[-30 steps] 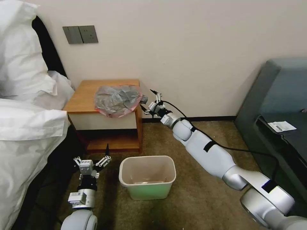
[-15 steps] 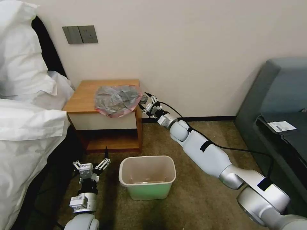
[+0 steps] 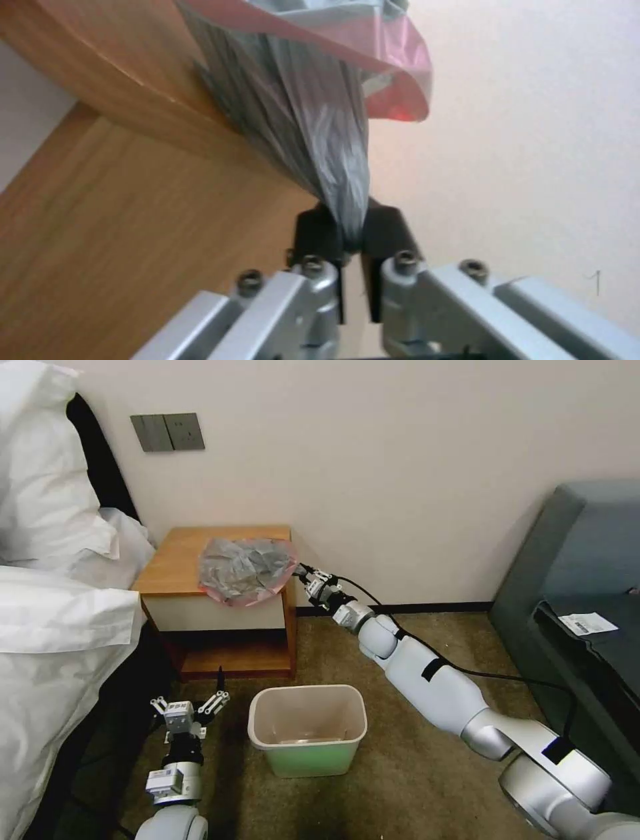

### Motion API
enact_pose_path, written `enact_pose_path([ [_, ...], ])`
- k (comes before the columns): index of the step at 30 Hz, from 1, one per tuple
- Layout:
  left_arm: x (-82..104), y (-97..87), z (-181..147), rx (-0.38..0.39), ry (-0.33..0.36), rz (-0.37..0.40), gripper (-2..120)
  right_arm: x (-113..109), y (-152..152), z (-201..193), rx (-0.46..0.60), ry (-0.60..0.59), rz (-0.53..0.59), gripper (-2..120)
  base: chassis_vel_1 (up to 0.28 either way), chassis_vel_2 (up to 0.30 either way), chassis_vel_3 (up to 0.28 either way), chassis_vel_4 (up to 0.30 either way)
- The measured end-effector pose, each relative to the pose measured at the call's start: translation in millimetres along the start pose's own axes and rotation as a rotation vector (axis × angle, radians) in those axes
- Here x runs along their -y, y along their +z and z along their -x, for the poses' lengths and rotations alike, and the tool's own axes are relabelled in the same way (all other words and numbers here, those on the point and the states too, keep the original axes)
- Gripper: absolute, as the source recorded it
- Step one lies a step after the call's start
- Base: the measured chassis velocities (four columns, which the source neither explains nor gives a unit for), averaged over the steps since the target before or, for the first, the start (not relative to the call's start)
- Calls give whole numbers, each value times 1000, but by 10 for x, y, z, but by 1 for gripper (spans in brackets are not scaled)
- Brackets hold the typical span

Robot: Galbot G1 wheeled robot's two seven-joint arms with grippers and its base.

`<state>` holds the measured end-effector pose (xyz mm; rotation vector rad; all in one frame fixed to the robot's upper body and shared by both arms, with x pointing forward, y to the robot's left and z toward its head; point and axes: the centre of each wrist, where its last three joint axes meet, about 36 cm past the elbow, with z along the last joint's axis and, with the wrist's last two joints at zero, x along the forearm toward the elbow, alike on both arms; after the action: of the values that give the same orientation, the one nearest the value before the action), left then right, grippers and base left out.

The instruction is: Pick up the garbage bag from the table and place it over the trash can.

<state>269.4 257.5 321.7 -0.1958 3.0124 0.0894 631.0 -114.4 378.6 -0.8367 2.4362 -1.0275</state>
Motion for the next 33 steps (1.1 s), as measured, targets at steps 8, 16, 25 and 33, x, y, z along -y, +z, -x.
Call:
enact_pose_path([
  [8,-72,95,-99,-17,-31,10,100,-7,-48,-53,9,23,30,0,0,0,0,0],
  [16,-329,28,-35,9,-72,49,100,-56,-214,-289,9,67,107,0,0,0,0,0],
  [25,-524,-275,73,39,-203,5,99,-462,-536,-1342,10,79,221,0,0,0,0,0],
  [33,-572,-504,121,10,-257,-65,99,-816,-569,-2011,-11,-4,234,0,0,0,0,0],
])
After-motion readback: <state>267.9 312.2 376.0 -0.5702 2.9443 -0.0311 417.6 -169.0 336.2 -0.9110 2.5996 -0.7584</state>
